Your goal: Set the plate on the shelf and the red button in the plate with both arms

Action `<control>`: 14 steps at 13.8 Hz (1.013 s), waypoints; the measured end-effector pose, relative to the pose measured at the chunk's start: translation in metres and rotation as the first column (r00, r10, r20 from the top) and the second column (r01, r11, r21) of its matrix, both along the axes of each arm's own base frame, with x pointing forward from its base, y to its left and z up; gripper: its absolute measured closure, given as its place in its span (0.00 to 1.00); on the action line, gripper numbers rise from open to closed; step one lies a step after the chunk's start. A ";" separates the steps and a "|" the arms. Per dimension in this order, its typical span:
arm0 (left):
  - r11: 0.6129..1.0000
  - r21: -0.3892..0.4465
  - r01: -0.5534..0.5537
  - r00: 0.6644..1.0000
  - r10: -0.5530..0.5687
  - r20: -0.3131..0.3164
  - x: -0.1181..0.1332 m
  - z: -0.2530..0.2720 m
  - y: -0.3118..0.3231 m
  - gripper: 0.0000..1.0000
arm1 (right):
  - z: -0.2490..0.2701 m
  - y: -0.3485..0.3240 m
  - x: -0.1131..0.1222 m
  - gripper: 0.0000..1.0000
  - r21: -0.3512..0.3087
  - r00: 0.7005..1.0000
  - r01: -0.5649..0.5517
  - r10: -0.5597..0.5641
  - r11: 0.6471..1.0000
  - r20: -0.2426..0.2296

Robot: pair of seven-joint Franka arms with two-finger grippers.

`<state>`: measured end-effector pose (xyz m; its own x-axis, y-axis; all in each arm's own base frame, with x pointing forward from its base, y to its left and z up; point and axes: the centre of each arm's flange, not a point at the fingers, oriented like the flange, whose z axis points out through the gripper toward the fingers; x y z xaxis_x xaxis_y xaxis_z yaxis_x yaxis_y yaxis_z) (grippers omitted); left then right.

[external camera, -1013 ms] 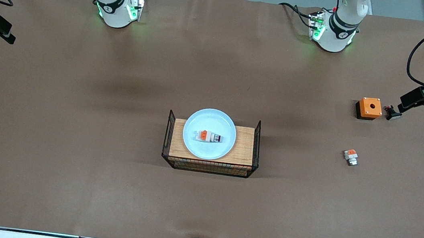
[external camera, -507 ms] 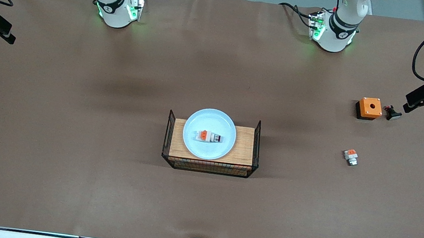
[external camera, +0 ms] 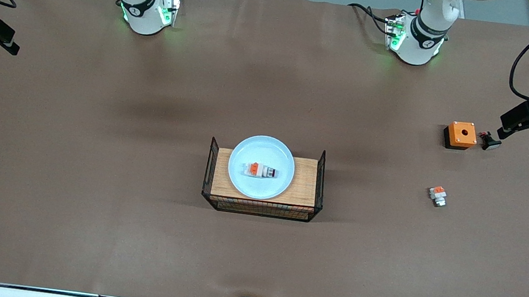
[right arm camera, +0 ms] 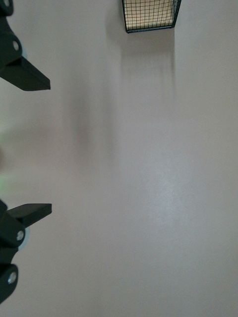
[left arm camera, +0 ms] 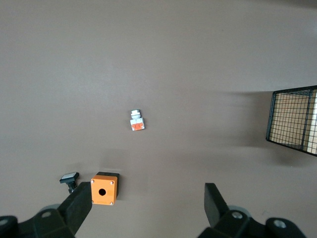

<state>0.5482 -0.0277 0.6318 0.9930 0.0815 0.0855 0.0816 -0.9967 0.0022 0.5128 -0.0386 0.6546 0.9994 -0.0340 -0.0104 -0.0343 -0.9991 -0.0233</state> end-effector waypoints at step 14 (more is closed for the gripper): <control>1.000 -0.001 -0.005 1.000 0.005 0.014 0.010 -0.004 0.002 0.00 | -0.002 -0.002 0.000 0.00 -0.001 1.000 0.003 -0.003 1.000 -0.002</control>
<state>0.5582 -0.0253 0.6275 0.9913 0.0863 0.0990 0.0863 -0.9963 0.0045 0.5130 -0.0403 0.6527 0.9992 -0.0371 -0.0121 -0.0374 -0.9991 -0.0223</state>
